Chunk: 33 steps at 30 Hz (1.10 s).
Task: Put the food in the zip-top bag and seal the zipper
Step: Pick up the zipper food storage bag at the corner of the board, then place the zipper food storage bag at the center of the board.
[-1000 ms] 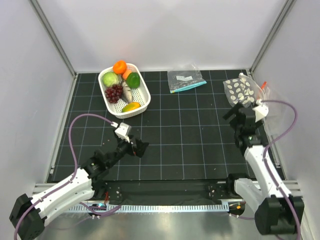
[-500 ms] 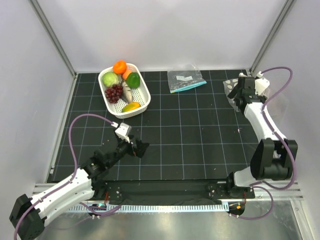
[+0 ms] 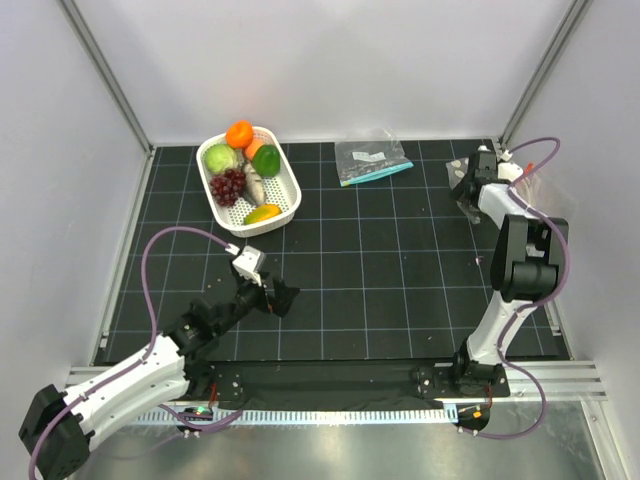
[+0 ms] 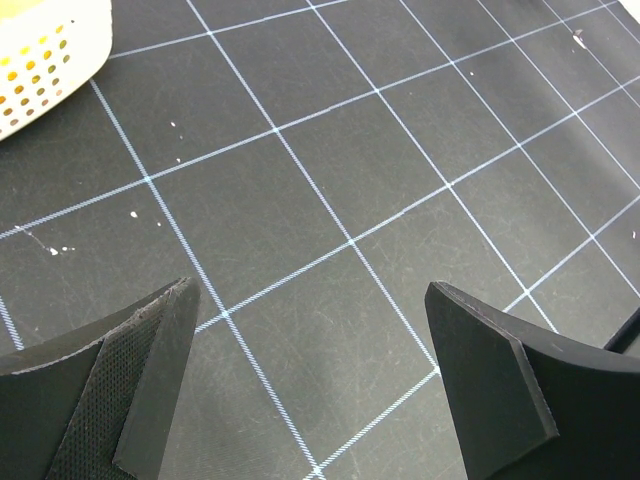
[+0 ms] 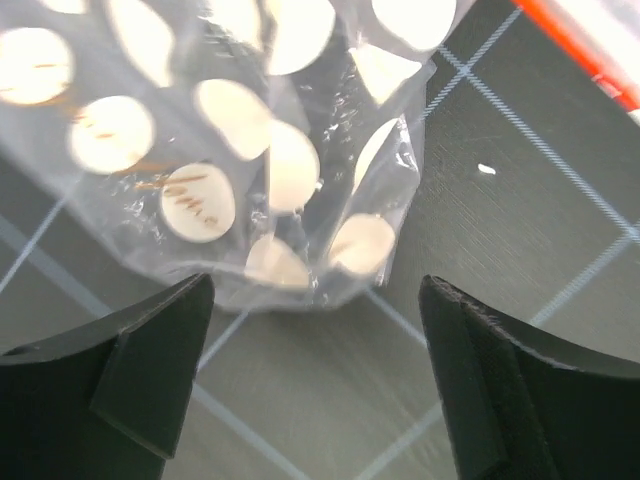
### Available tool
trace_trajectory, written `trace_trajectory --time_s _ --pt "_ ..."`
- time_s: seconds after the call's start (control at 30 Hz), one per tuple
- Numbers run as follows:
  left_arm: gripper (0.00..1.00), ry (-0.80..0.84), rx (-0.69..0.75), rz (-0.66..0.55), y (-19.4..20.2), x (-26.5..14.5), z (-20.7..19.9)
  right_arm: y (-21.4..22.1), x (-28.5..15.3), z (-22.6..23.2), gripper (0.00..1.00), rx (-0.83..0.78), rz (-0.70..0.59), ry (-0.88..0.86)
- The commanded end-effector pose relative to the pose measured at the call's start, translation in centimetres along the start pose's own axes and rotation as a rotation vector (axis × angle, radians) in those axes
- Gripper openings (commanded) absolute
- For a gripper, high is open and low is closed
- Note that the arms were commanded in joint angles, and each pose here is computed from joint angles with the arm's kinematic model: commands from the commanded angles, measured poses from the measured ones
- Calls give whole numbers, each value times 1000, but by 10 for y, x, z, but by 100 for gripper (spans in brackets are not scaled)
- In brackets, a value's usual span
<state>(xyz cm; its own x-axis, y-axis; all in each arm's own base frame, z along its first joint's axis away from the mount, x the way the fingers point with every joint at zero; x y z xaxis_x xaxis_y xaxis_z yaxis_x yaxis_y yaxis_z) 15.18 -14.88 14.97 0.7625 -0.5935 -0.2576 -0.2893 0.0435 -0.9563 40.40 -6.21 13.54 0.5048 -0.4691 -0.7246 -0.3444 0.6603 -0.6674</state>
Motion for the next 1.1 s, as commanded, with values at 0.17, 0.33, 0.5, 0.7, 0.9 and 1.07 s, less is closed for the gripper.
trace_trajectory --time_s 0.17,0.33,0.5,0.7,0.9,1.07 --pt "100 38 -17 -97 -27 0 -7 -1 9 15 3 59 -53 -110" --pt "100 43 -20 -104 -29 -1 -8 24 -49 35 1 -84 -114 -196" --pt "100 49 -27 -112 -30 -3 -8 84 -119 32 1 -203 -118 -316" --pt "100 48 -29 -112 -30 -3 -8 126 -195 11 27 -245 -76 -584" --pt "100 37 -25 -105 -29 -2 -7 118 -233 14 88 -325 -27 -775" --pt "100 27 -27 -102 -28 -2 -6 89 -233 24 88 -346 -36 -747"
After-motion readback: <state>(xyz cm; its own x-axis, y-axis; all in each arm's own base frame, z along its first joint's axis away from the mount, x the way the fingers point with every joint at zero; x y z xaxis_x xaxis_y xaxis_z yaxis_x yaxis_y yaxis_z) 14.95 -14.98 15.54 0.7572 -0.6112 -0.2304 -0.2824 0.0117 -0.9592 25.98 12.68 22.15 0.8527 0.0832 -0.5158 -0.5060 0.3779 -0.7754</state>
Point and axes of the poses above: each gripper's point midway between its finger pads, its own x axis out along the fingers, its own z axis along the line the jaws close on, y = z × x, the point moved 8 cm from there along -x, back along the fingers, and after that the axes turned 7 degrees about x, right-handed, at the moved point
